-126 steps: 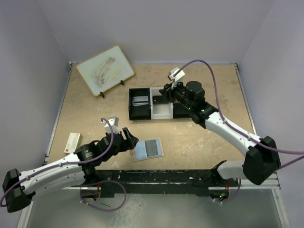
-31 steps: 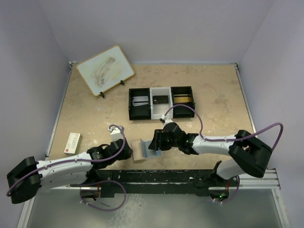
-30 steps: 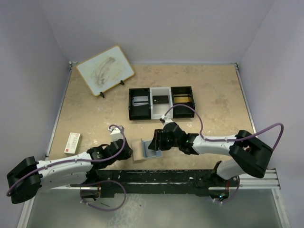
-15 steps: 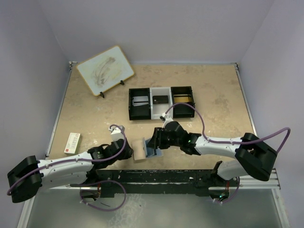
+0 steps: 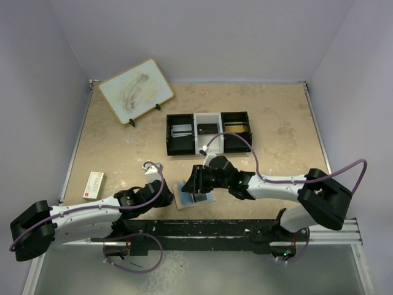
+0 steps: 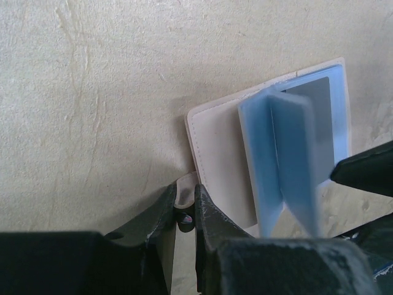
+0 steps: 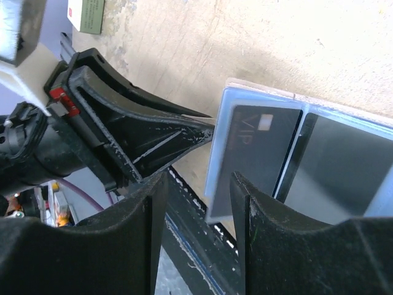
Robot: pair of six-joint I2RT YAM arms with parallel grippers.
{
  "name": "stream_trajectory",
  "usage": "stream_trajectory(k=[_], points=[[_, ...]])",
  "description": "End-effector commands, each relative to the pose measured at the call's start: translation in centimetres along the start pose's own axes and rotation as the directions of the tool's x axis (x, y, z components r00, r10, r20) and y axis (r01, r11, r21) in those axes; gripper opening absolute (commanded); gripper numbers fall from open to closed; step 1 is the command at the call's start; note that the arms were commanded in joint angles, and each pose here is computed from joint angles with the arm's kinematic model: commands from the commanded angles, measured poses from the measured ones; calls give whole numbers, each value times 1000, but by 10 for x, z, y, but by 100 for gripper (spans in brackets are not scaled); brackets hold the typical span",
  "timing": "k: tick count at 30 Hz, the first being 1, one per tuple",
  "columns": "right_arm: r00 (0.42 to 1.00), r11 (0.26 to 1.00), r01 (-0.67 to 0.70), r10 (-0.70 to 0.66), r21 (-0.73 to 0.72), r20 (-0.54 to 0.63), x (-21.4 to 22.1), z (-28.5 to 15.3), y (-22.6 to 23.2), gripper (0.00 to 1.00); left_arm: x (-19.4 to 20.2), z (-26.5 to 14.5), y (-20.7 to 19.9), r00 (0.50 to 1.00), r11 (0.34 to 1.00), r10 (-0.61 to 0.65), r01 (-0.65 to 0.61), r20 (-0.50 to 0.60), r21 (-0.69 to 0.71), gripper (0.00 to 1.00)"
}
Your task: Take the credit cards out of the card holder
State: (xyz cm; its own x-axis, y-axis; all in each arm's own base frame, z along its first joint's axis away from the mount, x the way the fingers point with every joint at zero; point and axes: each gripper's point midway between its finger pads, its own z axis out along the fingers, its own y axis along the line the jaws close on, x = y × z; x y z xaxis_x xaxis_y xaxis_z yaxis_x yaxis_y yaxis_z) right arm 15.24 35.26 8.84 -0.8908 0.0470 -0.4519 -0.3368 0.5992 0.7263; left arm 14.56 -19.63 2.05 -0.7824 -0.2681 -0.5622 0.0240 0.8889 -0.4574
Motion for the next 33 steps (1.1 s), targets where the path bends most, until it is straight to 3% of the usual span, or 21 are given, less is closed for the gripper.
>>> stream_trajectory(k=[1,7,17,20,28,33], points=[[1000,995,-5,4,-101,-15,-2,13,22,48,-9,-2,-22,1000,998,-18,16,22,68,0],[999,988,-2,-4,-153,-38,-2,23,33,49,-12,-4,-19,999,998,-28,26,39,58,3],[995,997,58,-62,55,72,-27,-5,9,51,-37,-26,-20,992,998,-54,49,115,46,32],[995,996,70,-73,56,61,-23,-7,6,51,-49,-35,-30,988,996,-63,53,140,69,37],[998,998,60,-60,29,-10,-2,4,-5,48,-69,-52,-70,980,976,-117,84,160,200,40],[998,999,48,-47,26,-41,9,11,-13,46,-55,-47,-95,989,947,-121,91,82,308,38]])
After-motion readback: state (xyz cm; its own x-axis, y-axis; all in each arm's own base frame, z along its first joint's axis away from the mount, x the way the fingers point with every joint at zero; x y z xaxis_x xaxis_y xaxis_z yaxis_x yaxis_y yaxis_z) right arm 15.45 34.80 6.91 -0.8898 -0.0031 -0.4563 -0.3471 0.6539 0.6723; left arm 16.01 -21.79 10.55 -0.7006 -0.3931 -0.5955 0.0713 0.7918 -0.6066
